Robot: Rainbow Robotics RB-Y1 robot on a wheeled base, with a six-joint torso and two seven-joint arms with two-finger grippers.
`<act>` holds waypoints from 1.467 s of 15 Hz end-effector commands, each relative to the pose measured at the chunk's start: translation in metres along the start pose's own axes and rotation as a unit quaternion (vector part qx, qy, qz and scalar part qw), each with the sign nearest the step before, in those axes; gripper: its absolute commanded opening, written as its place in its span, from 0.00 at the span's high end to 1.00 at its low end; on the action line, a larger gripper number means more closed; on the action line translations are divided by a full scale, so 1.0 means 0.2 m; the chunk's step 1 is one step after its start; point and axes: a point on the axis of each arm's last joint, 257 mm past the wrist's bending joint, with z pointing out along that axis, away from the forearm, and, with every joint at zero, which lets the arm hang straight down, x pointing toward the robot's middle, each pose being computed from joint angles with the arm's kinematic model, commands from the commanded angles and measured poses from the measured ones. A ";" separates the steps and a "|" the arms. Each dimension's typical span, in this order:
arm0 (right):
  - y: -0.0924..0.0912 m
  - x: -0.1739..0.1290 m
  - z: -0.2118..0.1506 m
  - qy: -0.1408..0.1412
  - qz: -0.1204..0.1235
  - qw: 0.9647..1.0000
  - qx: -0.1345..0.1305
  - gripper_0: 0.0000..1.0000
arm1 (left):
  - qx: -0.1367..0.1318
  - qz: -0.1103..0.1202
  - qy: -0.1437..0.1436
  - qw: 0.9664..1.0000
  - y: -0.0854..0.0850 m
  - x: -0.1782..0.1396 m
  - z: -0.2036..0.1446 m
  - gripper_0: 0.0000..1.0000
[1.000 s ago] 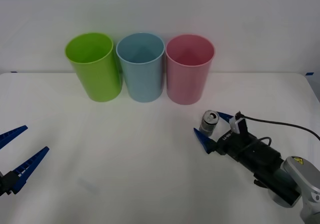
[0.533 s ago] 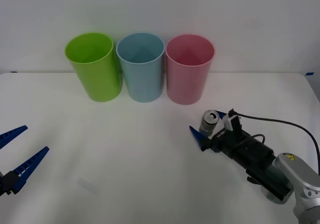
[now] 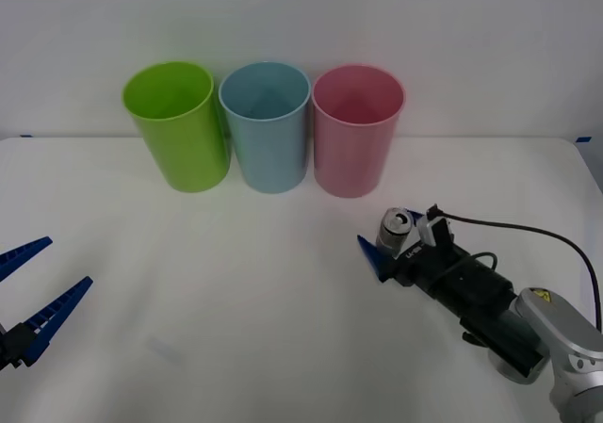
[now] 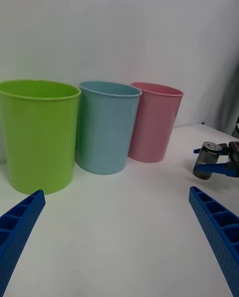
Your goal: Grasp the object on the table and drop it into the matching bin: aluminum can to the light blue bin, PET bottle to the pink bin.
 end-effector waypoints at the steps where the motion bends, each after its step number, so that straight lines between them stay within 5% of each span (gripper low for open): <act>1: 0.01 -0.01 0.01 -0.003 0.001 1.000 -0.001 1.00 | 0.000 0.000 0.000 1.000 0.00 0.00 0.00 0.00; 11: 0.02 -0.04 0.00 -0.014 0.005 1.000 -0.008 1.00 | 0.000 0.000 0.000 1.000 0.00 0.00 0.00 0.00; 22: 0.03 -0.43 -0.10 -0.084 0.002 0.996 -0.027 1.00 | 0.000 0.000 0.000 1.000 0.00 0.00 0.00 0.00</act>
